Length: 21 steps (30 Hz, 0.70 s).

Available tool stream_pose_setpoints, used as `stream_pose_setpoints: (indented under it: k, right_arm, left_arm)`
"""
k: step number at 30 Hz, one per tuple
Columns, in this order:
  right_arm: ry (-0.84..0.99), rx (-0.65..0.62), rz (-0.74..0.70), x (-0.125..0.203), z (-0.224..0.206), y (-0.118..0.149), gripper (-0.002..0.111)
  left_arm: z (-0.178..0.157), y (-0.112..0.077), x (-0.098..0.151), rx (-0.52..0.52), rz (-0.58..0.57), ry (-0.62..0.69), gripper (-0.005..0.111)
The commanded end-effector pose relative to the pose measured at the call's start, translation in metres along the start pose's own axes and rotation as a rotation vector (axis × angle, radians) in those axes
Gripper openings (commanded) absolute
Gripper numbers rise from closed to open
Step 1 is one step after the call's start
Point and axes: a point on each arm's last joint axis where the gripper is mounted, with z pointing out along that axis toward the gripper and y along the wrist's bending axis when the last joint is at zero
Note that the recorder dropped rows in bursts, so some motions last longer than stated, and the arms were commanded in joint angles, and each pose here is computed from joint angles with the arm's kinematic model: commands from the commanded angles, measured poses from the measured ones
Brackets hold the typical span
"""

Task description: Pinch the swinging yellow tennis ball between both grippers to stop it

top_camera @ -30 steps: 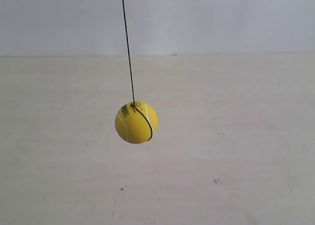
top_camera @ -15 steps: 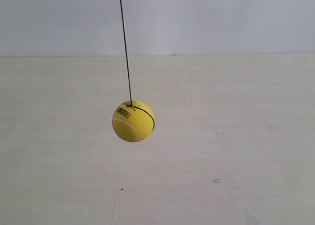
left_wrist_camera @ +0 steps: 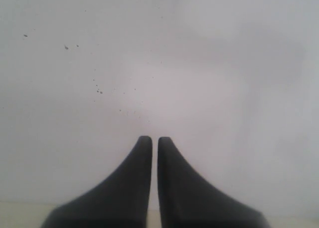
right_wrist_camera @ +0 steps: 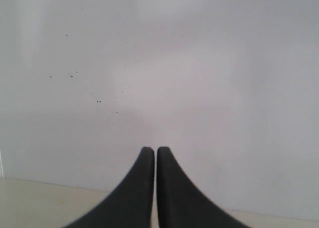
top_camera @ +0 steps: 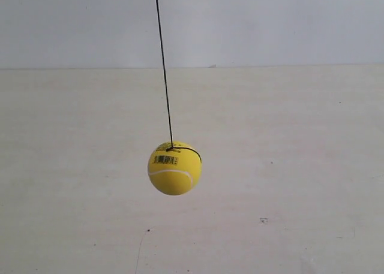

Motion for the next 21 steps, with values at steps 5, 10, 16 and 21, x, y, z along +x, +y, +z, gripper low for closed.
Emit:
stream_pose_setpoints:
  k: [5, 10, 16, 21]
  right_arm:
    - [-0.003, 0.0, 0.004, 0.0, -0.0007, 0.0, 0.0]
    - [-0.003, 0.0, 0.004, 0.0, -0.0007, 0.0, 0.0]
    - [-0.003, 0.0, 0.004, 0.0, -0.0007, 0.0, 0.0]
    - [-0.003, 0.0, 0.004, 0.0, -0.0007, 0.0, 0.0]
  left_arm:
    - [-0.0004, 0.0005, 0.0021, -0.001, -0.007, 0.008, 0.005]
    - [-0.0004, 0.0005, 0.0021, -0.001, -0.007, 0.008, 0.005]
    - [-0.0004, 0.0009, 0.0041, -0.001, -0.007, 0.012, 0.005]
    - [-0.0005, 0.0028, 0.0042, -0.034, -0.019, 0.011, 0.005]
